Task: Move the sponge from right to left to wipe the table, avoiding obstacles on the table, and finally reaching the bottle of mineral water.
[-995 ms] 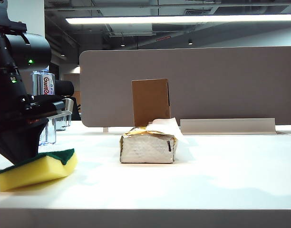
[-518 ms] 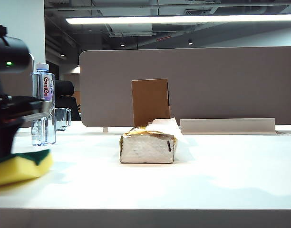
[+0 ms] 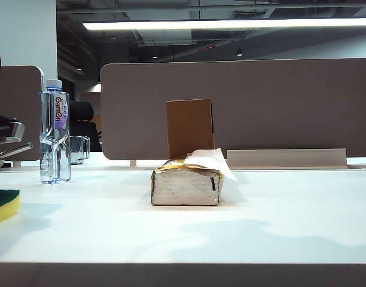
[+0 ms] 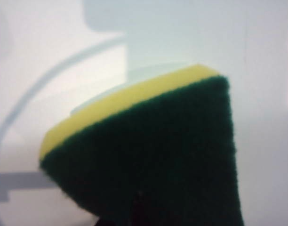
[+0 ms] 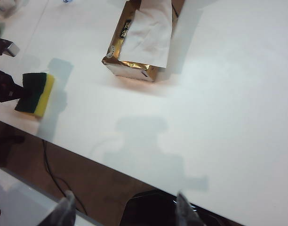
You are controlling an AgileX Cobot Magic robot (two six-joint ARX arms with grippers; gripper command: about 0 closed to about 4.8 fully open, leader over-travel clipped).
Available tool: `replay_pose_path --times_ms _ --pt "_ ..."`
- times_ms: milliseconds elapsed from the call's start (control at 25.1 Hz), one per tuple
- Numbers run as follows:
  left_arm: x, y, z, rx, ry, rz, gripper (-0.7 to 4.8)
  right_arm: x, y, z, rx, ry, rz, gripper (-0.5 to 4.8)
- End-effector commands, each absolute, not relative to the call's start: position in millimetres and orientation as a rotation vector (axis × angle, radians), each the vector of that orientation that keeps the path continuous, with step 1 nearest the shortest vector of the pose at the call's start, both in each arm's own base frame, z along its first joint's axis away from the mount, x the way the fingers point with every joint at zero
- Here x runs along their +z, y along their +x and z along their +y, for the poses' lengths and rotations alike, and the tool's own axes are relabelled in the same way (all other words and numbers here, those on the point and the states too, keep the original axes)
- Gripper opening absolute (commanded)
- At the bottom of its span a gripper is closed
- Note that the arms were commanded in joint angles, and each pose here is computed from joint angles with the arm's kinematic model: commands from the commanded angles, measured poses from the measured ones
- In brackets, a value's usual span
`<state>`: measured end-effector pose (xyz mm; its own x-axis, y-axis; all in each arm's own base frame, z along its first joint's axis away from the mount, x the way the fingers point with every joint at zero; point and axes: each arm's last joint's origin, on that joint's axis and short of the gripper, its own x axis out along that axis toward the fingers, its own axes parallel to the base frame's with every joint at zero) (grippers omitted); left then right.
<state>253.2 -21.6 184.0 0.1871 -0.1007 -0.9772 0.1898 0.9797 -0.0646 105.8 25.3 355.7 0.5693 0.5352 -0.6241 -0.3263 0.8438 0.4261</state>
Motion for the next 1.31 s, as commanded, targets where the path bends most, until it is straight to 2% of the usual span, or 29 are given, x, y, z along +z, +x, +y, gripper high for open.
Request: replay_pose_path --times_ms 40,557,1314 --pt "184.1 254.6 -22.3 -0.212 0.079 1.348 -0.06 358.5 106.2 25.4 0.517 0.273 0.797 2.73" --pt "185.9 277.9 -25.0 -0.231 0.056 1.134 -0.06 359.4 106.8 25.6 0.525 0.273 0.785 2.73" --pt "176.3 301.3 -16.3 -0.197 0.016 1.01 -0.06 359.6 105.5 27.1 0.583 0.298 0.793 2.73"
